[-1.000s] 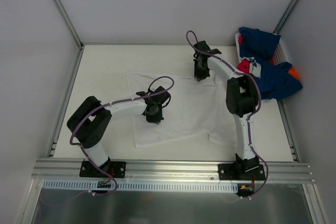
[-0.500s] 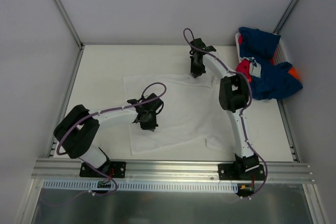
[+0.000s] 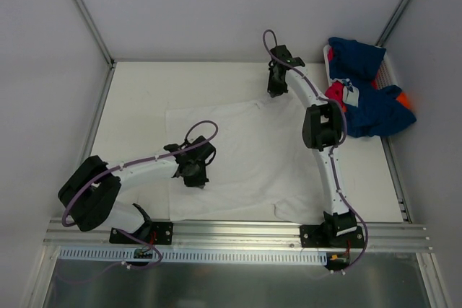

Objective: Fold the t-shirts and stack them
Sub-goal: Flatten out the tshirt

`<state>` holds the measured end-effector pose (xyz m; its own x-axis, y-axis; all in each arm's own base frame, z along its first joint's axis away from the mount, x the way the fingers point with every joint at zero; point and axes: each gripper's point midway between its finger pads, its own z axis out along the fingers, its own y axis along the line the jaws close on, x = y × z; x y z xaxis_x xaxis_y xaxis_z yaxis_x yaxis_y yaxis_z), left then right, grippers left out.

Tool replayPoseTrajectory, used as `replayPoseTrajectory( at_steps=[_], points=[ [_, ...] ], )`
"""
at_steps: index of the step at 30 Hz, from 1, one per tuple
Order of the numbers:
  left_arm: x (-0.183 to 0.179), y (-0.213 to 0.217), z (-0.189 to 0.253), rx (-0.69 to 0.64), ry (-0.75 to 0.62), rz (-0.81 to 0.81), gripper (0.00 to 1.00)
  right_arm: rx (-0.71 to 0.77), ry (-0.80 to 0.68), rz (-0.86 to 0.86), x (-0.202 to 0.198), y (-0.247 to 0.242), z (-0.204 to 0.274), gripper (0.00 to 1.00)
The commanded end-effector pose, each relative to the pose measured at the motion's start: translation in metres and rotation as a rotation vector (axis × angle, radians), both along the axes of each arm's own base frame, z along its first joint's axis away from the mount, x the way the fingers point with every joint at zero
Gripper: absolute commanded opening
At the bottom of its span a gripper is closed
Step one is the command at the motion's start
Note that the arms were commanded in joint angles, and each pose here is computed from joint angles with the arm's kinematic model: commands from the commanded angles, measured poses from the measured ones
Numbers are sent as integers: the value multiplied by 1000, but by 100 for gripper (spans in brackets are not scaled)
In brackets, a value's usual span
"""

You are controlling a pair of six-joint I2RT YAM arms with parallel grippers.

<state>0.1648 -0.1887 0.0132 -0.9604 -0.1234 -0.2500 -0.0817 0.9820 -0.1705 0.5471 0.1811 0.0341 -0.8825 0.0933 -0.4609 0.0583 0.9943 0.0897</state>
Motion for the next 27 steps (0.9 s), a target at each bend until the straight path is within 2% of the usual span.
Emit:
replayPoseTrajectory(
  at_steps=[1, 7, 10, 12, 13, 14, 15, 16, 17, 18, 19, 20, 21, 22, 23, 27],
  points=[
    [-13, 20, -2, 70, 29, 18, 0, 26, -72, -91, 27, -32, 19, 0],
    [-11, 31, 1, 108, 2, 34, 0, 40, -144, -104, 49, -55, 30, 0],
    [13, 25, 20, 117, -96, 14, 0, 31, -207, -66, 55, -57, 50, 0],
    [31, 23, 35, 137, -170, -14, 0, 17, -261, -59, 57, -61, 79, 5],
    [47, 12, 53, 118, -223, -22, 8, 2, -276, -53, 56, -64, 88, 7],
    [57, 9, 63, 127, -259, -51, 21, -21, -297, -62, 55, -69, 99, 15],
    [67, 4, 75, 125, -295, -64, 48, -41, -318, -51, 53, -73, 112, 21],
    [87, -5, 100, 112, -368, -60, 62, -46, -350, -51, 46, -77, 138, 28],
    [97, -7, 114, 126, -411, -83, 73, -60, -369, -56, 41, -82, 152, 40],
    [108, -8, 128, 130, -453, -75, 83, -58, -378, -55, 34, -83, 164, 48],
    [128, -10, 153, 125, -515, -47, 99, -44, -423, -58, 19, -87, 200, 52],
    [136, -10, 163, 123, -537, -54, 99, -26, -395, -45, 6, -85, 198, 64],
    [144, -10, 171, 109, -548, -48, 99, -11, -384, -27, -7, -83, 204, 65],
    [154, -13, 187, 74, -577, -37, 99, 16, -423, -15, -26, -81, 234, 65],
    [161, -10, 190, 32, -565, -36, 99, 35, -367, 7, -43, -78, 219, 65],
    [176, 7, 202, -44, -601, 11, 99, 38, -316, 38, -94, -80, 210, 65]
  ],
)
